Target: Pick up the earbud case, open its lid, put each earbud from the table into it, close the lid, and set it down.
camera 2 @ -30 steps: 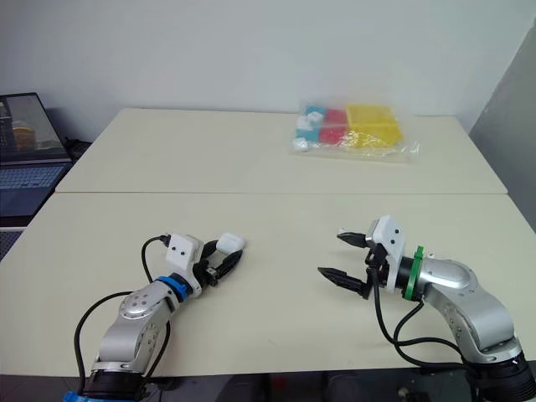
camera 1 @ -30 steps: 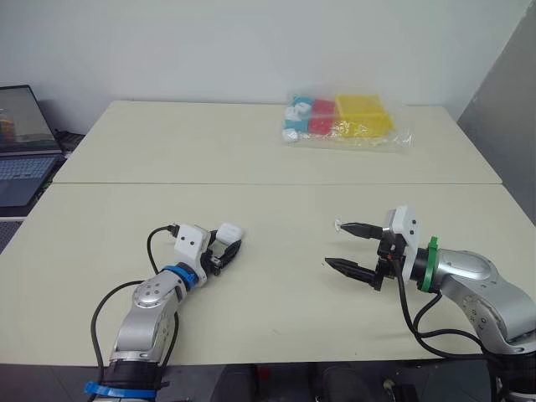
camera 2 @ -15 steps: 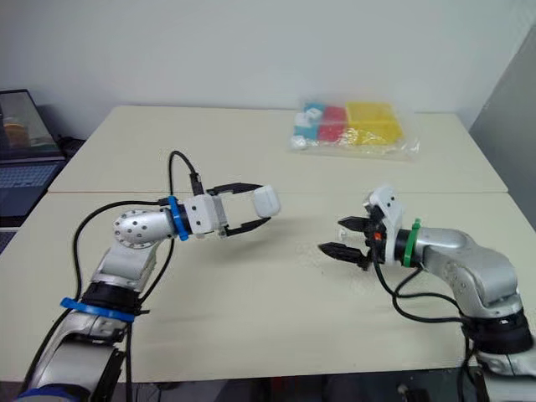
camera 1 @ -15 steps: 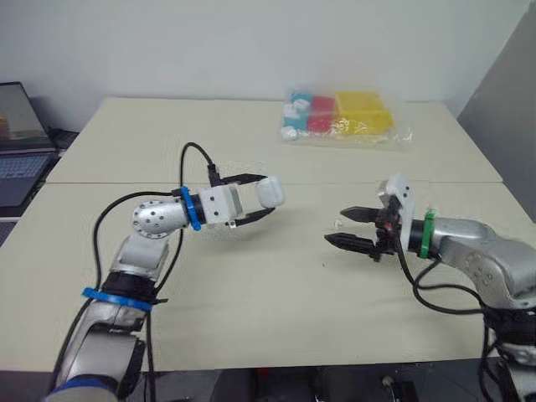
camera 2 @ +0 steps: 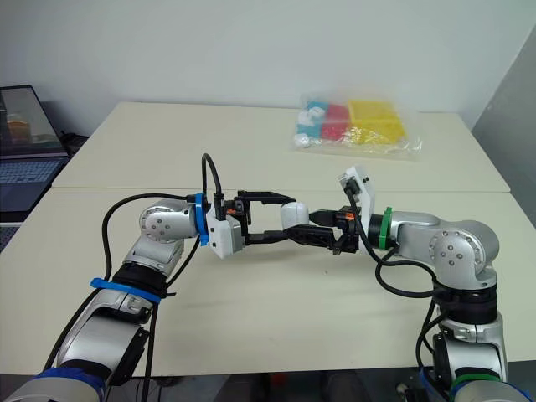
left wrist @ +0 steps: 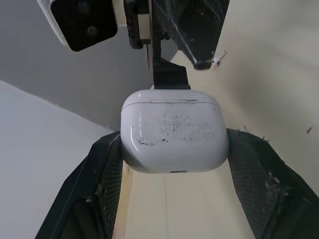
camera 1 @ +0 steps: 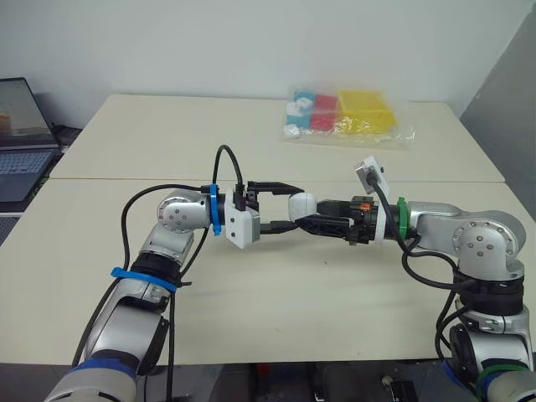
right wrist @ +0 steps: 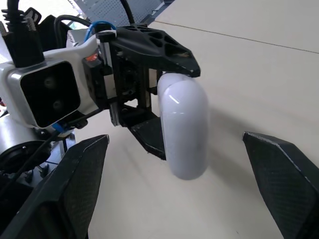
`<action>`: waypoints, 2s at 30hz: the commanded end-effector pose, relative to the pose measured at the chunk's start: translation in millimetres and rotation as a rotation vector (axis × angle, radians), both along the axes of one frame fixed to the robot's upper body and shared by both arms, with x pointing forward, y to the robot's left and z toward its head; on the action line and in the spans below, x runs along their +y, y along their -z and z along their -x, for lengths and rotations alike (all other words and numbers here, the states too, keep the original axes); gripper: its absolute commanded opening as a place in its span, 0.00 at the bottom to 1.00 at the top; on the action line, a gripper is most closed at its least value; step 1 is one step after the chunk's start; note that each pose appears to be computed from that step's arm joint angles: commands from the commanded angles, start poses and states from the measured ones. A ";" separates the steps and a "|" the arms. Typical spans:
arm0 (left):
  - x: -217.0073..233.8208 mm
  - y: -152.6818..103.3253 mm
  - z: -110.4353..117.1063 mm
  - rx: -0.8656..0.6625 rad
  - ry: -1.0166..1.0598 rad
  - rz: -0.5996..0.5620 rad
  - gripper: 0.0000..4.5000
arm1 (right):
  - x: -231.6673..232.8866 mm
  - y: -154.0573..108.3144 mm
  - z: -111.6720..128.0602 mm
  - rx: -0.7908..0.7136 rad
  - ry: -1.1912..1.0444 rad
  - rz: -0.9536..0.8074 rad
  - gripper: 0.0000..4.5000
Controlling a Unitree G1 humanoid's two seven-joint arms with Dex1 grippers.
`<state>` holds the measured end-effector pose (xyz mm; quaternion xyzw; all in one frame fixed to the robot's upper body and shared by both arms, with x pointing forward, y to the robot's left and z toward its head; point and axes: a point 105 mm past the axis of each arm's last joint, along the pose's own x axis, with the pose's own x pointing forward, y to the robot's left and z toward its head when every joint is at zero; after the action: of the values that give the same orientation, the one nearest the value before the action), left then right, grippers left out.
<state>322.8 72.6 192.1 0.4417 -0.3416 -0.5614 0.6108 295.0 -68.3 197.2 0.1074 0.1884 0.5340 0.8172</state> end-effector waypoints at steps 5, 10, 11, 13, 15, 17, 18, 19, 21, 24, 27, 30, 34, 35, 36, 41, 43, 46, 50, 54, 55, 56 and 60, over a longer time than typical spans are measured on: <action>-3.7 -11.2 0.2 -0.062 0.023 0.023 0.61 | 7.1 -13.2 -2.5 -0.003 0.021 -0.061 0.96; -3.7 -11.9 -1.3 -0.065 0.017 0.029 0.61 | 7.5 -9.6 -2.1 0.002 0.024 -0.042 0.71; -3.5 -11.9 -1.3 -0.065 0.016 0.029 0.61 | 7.8 -8.3 -1.8 0.003 0.025 -0.037 0.71; -3.3 -11.9 -1.5 -0.066 0.016 0.029 0.61 | 7.9 -5.7 -2.2 0.009 0.032 -0.030 0.71; -3.2 -12.1 -1.4 -0.067 0.016 0.031 0.61 | 8.2 -4.1 -3.4 0.012 0.040 -0.027 0.71; -4.1 -12.4 -1.5 -0.069 0.017 0.032 0.61 | 7.9 -4.0 -3.9 0.013 0.042 -0.029 0.71; -4.3 -12.6 -1.5 -0.070 0.018 0.033 0.61 | 7.9 -3.9 -4.4 0.013 0.045 -0.030 0.71; -4.5 -12.8 -1.5 -0.070 0.018 0.034 0.61 | 8.0 -3.8 -4.7 0.013 0.047 -0.029 0.71; -5.6 -13.3 -1.0 -0.072 0.023 0.037 0.61 | 7.2 -4.5 -6.8 0.013 0.056 -0.033 0.71; -6.7 -14.6 -1.0 -0.073 0.027 0.045 0.61 | 5.2 -5.4 -10.5 0.004 0.071 -0.034 0.71; -8.1 -15.6 -0.6 -0.075 0.031 0.050 0.61 | 4.9 -5.1 -9.5 0.011 0.065 -0.039 0.57; -10.7 -16.8 0.7 -0.076 0.039 0.056 0.61 | 4.7 -2.9 -6.1 0.006 0.049 -0.025 0.34; -10.9 -16.5 1.0 -0.071 0.041 0.056 0.61 | 4.9 -1.2 -5.8 0.004 0.045 -0.017 0.18; -11.2 -16.5 1.6 -0.071 0.044 0.056 0.61 | 4.6 -1.6 -6.1 0.005 0.046 -0.019 0.18; -11.6 -17.1 2.1 -0.071 0.046 0.058 0.61 | 4.1 -2.1 -7.0 0.002 0.049 -0.018 0.18; -12.6 -13.2 2.9 -0.025 0.053 0.025 0.61 | 2.4 -5.0 -11.4 -0.010 0.062 -0.022 0.18; -11.7 -10.5 0.7 0.069 0.047 -0.011 0.77 | 2.0 -6.0 -13.0 -0.026 0.068 -0.016 0.18; -10.0 -14.1 -5.2 0.284 0.016 -0.033 0.97 | 0.5 -4.0 -16.5 -0.088 0.080 0.042 0.18; -9.4 -27.6 -3.9 0.498 0.005 -0.113 1.00 | -0.6 8.3 -18.6 -0.215 0.063 0.189 0.18; -6.4 -28.9 -4.0 0.597 -0.043 -0.241 1.00 | -4.7 25.2 -24.0 -0.392 0.031 0.385 0.18; -5.7 -27.6 -6.8 0.600 -0.075 -0.275 1.00 | -5.1 28.6 -25.3 -0.449 0.018 0.438 0.18; -4.3 -23.9 -10.2 0.616 -0.119 -0.316 1.00 | -4.6 30.3 -25.6 -0.482 0.007 0.463 0.18; -5.2 -18.6 -9.6 0.634 -0.154 -0.405 1.00 | -2.1 35.4 -26.9 -0.575 -0.025 0.535 0.18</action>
<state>337.4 72.7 205.0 0.3626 0.0150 -0.6713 0.6462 322.2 -73.0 151.6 -0.2316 0.1205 0.4827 0.8360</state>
